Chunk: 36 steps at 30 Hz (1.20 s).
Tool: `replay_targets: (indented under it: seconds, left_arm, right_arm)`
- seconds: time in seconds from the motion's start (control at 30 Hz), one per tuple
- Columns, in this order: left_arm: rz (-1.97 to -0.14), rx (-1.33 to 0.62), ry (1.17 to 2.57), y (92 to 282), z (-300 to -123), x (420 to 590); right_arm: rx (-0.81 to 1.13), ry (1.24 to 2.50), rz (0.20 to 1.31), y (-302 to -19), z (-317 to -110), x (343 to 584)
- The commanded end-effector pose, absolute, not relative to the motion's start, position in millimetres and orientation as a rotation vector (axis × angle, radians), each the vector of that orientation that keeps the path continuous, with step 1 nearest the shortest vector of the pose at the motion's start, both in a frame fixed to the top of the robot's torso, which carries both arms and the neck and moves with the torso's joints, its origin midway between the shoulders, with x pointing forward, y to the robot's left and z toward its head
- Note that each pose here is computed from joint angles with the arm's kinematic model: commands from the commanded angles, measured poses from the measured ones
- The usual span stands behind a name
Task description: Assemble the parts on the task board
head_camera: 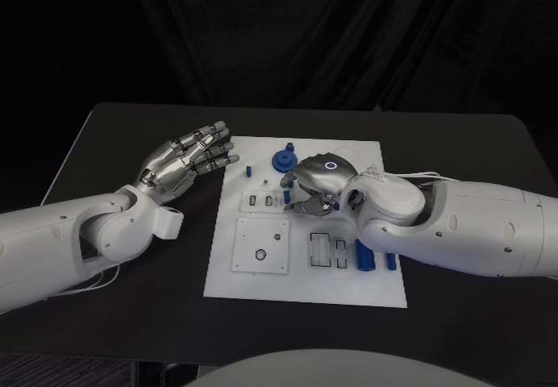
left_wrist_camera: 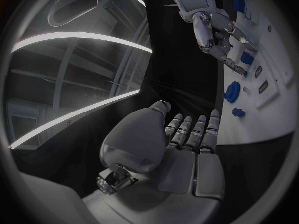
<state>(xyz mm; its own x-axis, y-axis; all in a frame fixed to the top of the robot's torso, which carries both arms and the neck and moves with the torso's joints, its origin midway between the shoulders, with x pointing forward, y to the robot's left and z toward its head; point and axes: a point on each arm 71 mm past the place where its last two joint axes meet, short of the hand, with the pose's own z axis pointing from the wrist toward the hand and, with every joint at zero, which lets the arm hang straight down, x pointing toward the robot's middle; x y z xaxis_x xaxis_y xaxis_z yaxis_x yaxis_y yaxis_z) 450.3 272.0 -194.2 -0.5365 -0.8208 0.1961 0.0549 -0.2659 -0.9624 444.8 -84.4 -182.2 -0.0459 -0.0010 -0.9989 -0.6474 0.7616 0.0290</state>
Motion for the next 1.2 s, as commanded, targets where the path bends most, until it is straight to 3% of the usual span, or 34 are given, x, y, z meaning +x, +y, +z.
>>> replay_targets:
  seconds: [0.03, 0.4, 0.63, 0.9, 1.2]
  left_arm:
    - [-1.931, -0.917, 1.260, 273.6, -187.1, 447.6]
    - [-1.880, -0.908, 1.205, 282.5, -182.7, 441.8]
    - [-1.856, -0.897, 1.190, 280.2, -176.1, 440.5]
    - [-1.856, -0.871, 1.185, 268.0, -166.4, 446.3]
    - [-1.828, -0.791, 1.246, 240.3, -150.1, 469.7]
  right_arm:
    - [-0.520, 1.478, 0.615, -85.4, -177.5, 442.0]
    - [-0.406, 1.365, 0.779, -103.6, -150.3, 436.5]
    - [-0.298, 1.443, 0.901, -130.3, -133.7, 446.5]
    - [-0.115, 1.556, 1.002, -172.4, -134.3, 458.8]
    - [0.069, 1.573, 0.993, -227.0, -143.1, 465.0]
